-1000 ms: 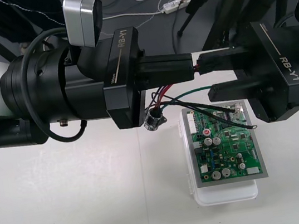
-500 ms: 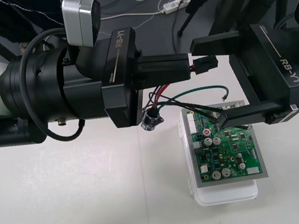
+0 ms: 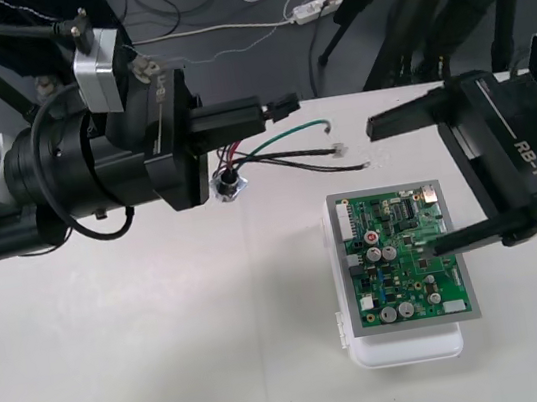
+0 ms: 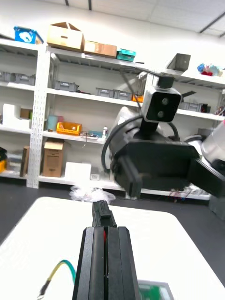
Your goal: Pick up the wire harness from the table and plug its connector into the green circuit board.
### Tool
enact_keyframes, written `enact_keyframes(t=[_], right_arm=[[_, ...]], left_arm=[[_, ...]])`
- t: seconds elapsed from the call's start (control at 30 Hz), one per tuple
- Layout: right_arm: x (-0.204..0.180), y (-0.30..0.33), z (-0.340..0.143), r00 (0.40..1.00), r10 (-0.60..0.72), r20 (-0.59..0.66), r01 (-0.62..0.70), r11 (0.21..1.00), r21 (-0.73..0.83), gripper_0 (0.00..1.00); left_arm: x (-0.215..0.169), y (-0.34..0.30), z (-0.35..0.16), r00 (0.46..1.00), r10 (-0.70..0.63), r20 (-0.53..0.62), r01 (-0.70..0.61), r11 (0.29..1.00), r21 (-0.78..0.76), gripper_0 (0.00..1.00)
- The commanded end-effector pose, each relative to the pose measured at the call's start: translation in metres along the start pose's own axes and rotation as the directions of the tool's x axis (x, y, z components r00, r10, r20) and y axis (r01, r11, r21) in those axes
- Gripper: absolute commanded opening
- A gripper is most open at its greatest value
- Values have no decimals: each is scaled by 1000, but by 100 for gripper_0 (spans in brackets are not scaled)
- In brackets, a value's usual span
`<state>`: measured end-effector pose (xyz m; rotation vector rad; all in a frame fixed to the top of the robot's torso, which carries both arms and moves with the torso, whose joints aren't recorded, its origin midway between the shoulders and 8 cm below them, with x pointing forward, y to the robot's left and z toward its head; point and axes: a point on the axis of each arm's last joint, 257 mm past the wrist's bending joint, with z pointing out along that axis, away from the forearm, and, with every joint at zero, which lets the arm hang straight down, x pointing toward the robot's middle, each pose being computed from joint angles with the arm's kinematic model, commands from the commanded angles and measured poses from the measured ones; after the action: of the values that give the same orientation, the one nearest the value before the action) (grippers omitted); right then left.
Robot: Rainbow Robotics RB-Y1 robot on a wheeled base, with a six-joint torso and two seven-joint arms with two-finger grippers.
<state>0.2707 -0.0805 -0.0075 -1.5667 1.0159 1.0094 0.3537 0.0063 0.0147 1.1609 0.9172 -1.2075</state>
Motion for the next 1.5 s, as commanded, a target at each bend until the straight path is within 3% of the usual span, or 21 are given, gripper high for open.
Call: enact_keyframes(t=[0.03, 0.2, 0.47, 0.87, 1.1, 1.5], right_arm=[[12, 0, -32, 980, 29, -195, -30, 1000, -1, 100], [31, 2, -57, 933, 48, -357, -50, 999, 3, 100], [45, -20, -83, 863, 133, -487, -80, 988, 128, 100], [120, -21, -119, 653, 191, -733, -64, 978, 198, 100], [160, -22, -138, 535, 205, -820, -46, 976, 214, 100], [208, -21, -162, 364, 195, -911, 2, 978, 210, 100]], left_arm=[[20, -19, -31, 998, -68, -13, 69, 995, 74, 0], [48, -17, -60, 997, -66, -33, 68, 994, 80, 0], [77, -18, -97, 998, -35, -46, 39, 995, 90, 0], [131, -19, -122, 998, -27, -50, 29, 998, 51, 0], [162, -28, -123, 989, -11, -148, 23, 996, 83, 0], [190, -41, -73, 992, -9, -128, 25, 992, 122, 0]])
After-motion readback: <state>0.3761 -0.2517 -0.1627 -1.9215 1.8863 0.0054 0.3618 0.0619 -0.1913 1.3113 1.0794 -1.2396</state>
